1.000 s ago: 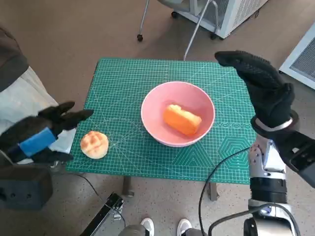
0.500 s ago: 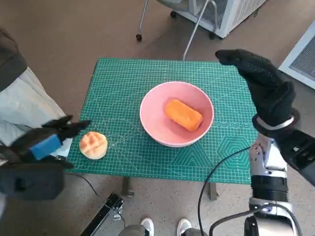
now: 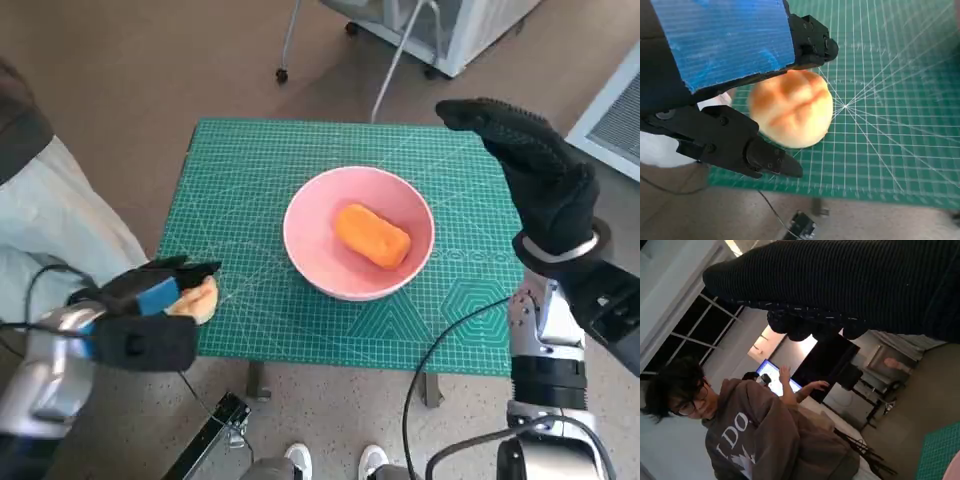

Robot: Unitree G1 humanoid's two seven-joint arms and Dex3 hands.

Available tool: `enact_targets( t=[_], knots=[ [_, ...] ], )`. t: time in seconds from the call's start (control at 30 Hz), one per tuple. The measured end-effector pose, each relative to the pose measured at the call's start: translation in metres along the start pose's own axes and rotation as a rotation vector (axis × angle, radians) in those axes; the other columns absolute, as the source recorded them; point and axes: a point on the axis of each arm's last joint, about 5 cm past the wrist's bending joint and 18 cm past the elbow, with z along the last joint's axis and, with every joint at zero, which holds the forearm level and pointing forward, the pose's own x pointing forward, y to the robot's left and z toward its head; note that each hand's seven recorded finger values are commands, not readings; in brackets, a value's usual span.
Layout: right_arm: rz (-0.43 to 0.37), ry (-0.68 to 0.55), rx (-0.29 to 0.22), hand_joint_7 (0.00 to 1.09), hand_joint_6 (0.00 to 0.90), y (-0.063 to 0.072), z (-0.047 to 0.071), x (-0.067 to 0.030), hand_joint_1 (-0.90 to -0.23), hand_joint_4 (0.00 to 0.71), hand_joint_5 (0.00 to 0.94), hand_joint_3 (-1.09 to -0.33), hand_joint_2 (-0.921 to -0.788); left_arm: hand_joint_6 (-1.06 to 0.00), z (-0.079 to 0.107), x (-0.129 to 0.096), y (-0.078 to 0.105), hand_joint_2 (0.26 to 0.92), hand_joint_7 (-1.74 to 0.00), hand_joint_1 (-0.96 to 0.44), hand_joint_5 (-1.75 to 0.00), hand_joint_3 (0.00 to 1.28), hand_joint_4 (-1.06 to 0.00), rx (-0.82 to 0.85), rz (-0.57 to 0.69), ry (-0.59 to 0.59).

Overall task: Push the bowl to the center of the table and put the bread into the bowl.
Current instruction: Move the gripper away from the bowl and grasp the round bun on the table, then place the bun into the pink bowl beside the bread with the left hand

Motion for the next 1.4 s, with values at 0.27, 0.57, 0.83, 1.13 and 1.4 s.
enact_targets(
  t=[0.27,0.57,0.83,1.13,1.4],
  knots=[
    [0.006,-0.001,-0.007,0.73,-0.001,-0.003,0.002,0.0006,-0.669,-0.001,0.479,-0.784,-0.921,-0.57,-0.004,0.018,0.001,0.919,-0.23,-0.06,-0.08,0.09,-0.53,0.033,0.047,0.015],
    [0.014,-0.011,-0.016,0.72,-0.001,-0.003,0.005,0.0017,-0.67,-0.001,0.482,-0.79,-0.921,-0.5,-0.014,0.024,0.0,0.92,-1.23,-0.02,-1.27,0.2,-0.53,0.049,0.12,-0.003],
    [0.016,-0.008,-0.02,0.71,-0.001,-0.004,0.005,0.0013,-0.666,-0.001,0.481,-0.795,-0.921,-0.54,-0.019,0.022,0.004,0.92,-1.22,0.0,-1.38,0.18,-0.52,0.06,0.156,-0.007],
    [0.015,0.0,-0.018,0.71,-0.001,-0.004,0.004,0.0004,-0.665,-0.001,0.479,-0.793,-0.921,-0.55,-0.018,0.01,0.017,0.921,-1.23,0.0,-1.38,0.18,-0.51,0.023,0.199,-0.023],
    [0.021,0.012,-0.012,0.71,-0.001,-0.003,0.001,0.0016,-0.661,-0.001,0.476,-0.79,-0.921,-0.58,0.013,-0.01,0.054,0.92,-1.16,0.0,-1.46,0.19,-0.46,-0.003,0.437,-0.22]
  ],
)
